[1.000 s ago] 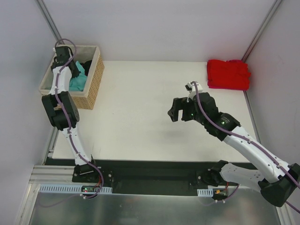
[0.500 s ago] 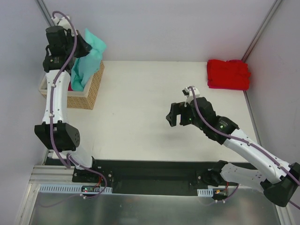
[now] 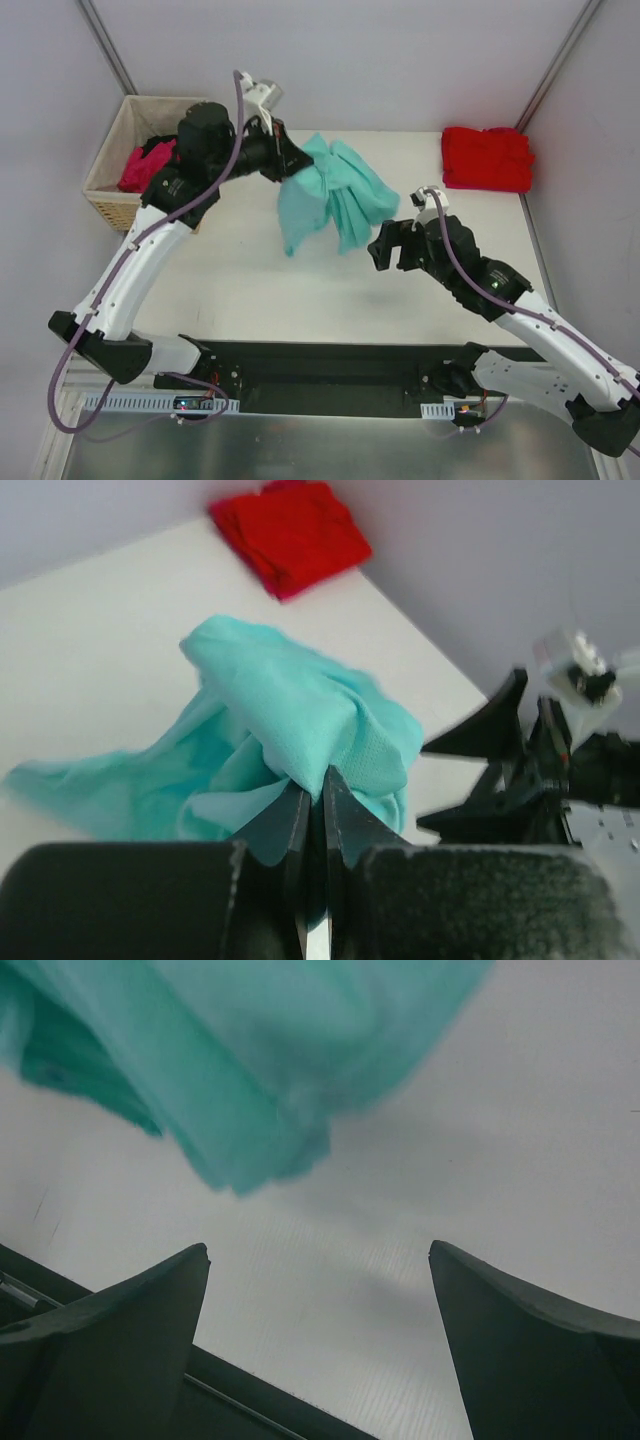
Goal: Fold and stack the t-shirts
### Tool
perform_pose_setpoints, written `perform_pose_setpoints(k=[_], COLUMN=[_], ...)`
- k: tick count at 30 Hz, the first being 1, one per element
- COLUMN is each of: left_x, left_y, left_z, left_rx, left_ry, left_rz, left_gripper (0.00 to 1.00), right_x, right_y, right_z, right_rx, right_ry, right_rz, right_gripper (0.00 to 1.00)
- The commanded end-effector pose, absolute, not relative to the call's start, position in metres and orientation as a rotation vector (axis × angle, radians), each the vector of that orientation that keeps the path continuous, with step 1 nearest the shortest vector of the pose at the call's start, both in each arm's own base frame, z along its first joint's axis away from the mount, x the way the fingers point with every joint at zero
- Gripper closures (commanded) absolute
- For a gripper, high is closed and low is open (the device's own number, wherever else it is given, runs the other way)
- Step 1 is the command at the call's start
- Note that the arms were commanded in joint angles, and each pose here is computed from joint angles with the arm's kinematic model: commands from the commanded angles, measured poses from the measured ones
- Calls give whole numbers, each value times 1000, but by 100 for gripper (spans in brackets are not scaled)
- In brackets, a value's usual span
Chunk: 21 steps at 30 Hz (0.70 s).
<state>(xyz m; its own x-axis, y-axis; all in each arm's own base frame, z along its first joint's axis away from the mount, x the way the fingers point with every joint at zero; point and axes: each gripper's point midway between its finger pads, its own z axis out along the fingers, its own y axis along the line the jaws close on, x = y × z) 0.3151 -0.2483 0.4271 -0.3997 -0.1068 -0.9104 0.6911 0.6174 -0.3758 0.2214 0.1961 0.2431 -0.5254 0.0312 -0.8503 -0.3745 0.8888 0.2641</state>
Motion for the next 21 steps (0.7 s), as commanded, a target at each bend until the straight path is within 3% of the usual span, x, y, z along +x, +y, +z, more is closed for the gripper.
perform_pose_setpoints(k=[1, 3, 7, 10, 11, 13, 14, 15, 21], left_x=[279, 265, 225, 222, 225, 238, 245, 250, 269], left_y=[-276, -291, -323, -327, -327, -322, -321, -319, -306], left_z=[367, 311, 258, 236, 231, 221, 225, 225, 294], left_rx=[501, 518, 570, 564, 566, 560, 556, 553, 533], left_ry=[1904, 1991, 2027, 2050, 2056, 2064, 2051, 2051, 1902], left_rz=[-964, -983, -1079, -1066, -1044, -954, -935, -916, -909], left_gripper=[100, 100, 100, 100, 85, 40, 8, 1, 1], right_x=[216, 215, 208, 206, 206, 206, 205, 206, 204], right_y=[176, 170, 153, 146, 146, 144, 145, 145, 153], right_z=[259, 263, 269, 272, 273, 275, 274, 274, 263], right_rx=[-188, -174, -161, -155, -153, -148, -149, -146, -174], right_ry=[2043, 2035, 2023, 2026, 2023, 2019, 2023, 2023, 2063], right_rz=[476, 457, 418, 392, 394, 391, 394, 394, 410], right_gripper=[3, 3, 3, 3, 3, 3, 3, 3, 4])
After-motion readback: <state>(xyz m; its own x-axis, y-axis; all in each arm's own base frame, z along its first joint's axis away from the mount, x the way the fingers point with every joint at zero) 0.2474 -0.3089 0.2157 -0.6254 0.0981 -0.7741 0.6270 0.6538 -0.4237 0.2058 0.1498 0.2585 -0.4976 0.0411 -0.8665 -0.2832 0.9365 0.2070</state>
